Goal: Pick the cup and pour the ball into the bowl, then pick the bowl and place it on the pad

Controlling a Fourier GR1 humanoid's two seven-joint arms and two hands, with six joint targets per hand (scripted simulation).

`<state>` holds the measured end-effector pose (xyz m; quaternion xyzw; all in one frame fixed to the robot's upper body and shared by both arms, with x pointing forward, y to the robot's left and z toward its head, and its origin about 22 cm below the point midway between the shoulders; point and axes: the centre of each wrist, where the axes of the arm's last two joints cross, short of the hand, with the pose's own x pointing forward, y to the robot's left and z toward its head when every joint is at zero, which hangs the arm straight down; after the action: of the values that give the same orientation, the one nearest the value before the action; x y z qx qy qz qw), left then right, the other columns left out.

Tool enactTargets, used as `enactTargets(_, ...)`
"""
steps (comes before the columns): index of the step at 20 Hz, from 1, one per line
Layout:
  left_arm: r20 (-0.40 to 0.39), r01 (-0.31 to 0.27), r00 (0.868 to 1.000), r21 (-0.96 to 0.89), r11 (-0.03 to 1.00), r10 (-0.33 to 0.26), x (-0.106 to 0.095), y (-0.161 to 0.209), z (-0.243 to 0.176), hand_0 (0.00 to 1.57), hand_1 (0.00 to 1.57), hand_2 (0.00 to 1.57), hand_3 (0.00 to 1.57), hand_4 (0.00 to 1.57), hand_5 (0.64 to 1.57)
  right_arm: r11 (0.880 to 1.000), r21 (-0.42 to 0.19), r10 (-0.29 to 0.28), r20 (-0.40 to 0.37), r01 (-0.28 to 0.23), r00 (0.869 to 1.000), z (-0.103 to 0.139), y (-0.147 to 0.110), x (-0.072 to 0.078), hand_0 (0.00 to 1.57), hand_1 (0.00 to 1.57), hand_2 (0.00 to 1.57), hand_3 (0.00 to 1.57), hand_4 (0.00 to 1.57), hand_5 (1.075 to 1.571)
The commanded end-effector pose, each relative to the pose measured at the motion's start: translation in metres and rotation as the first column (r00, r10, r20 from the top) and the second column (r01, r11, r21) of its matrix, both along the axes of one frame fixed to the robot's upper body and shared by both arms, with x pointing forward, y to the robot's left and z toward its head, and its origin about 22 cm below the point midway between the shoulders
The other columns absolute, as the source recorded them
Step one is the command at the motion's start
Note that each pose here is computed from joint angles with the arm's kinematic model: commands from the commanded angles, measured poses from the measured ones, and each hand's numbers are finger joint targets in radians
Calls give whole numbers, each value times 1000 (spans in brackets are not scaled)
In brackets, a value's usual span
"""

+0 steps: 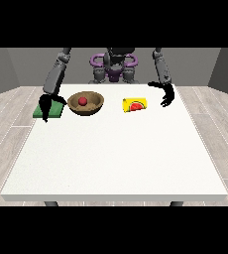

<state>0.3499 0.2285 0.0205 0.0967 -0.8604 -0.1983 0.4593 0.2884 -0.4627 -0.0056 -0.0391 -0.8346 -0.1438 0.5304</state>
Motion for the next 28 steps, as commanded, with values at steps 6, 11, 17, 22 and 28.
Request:
enactTargets(6,-24,38,999,-77,996,-40,-8,-4,-13,0,0,0,0,0,674,994,97,68,-95,-59,993,-33,61,27,0,0,0,0,0,1568)
enactTargets(11,-251,-95,965,-97,991,68,-37,35,-73,0,0,0,0,0,669,978,147,182,-248,-148,952,-34,60,18,0,0,0,0,0,1567)
enactTargets(17,-296,-172,946,-103,980,135,-45,56,-87,0,0,0,0,0,695,965,167,249,-315,-205,916,-63,136,26,0,0,0,0,0,1570)
enactTargets(22,-241,-114,967,-103,988,86,-29,42,-52,0,0,0,0,0,690,967,213,208,-343,-140,916,-94,126,3,0,0,0,0,0,1571)
enactTargets(28,-187,-55,982,-83,995,39,-28,38,-38,0,0,0,0,0,701,967,240,156,-309,-82,938,-65,130,41,0,0,0,0,0,1569)
